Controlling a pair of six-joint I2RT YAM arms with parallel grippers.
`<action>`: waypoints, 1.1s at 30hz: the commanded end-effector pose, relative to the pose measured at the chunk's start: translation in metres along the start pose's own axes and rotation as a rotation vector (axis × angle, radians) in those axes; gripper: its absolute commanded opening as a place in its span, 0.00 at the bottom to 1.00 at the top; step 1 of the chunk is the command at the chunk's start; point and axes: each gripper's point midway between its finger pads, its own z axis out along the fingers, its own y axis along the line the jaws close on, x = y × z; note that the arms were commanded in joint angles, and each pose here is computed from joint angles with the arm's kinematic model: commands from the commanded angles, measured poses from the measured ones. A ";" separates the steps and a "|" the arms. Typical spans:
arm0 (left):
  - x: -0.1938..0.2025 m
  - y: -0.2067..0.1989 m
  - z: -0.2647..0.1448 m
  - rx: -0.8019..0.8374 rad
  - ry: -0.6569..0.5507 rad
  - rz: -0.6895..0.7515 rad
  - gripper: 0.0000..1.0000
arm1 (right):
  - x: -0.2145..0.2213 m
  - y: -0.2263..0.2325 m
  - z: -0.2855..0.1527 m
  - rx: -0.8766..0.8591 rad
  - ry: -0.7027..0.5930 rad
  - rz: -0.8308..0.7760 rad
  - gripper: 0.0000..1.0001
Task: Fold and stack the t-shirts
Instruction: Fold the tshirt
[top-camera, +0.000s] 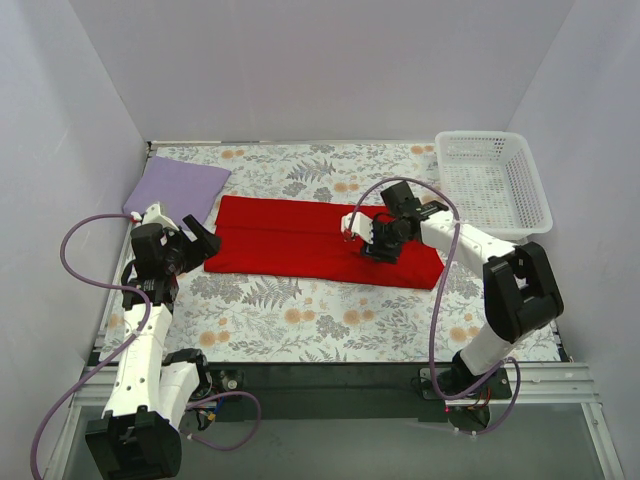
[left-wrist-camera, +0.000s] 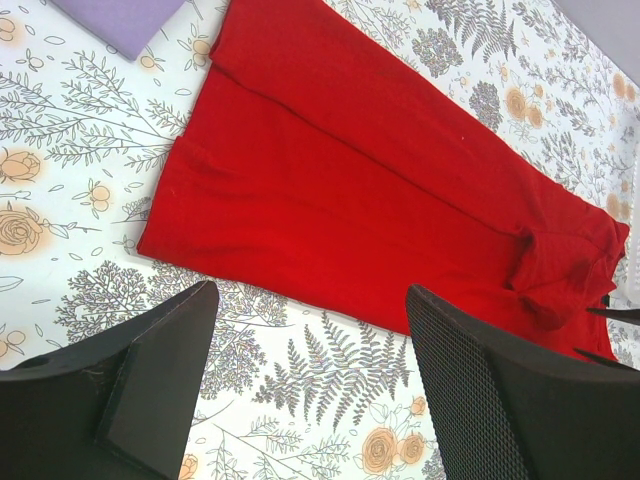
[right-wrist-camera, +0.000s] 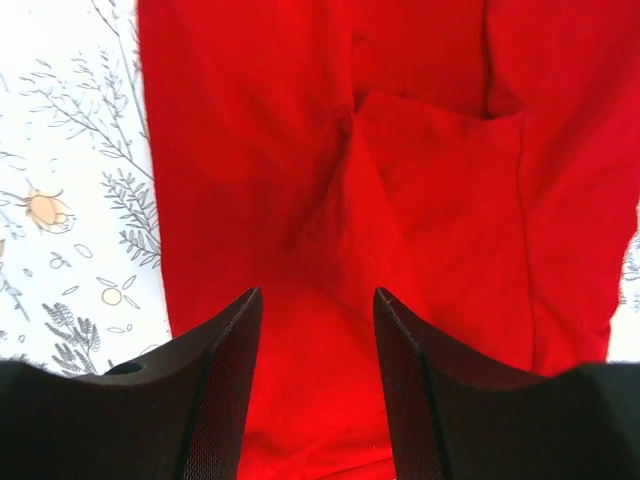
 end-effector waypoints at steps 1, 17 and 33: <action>-0.003 -0.006 -0.002 0.031 -0.019 0.022 0.75 | -0.006 -0.018 0.004 0.059 0.029 -0.007 0.55; 0.000 -0.007 -0.001 0.033 -0.012 0.026 0.75 | -0.008 -0.024 0.028 0.056 0.081 -0.015 0.39; 0.000 -0.007 -0.001 0.030 -0.012 0.025 0.75 | -0.026 -0.044 0.029 0.083 0.052 -0.014 0.01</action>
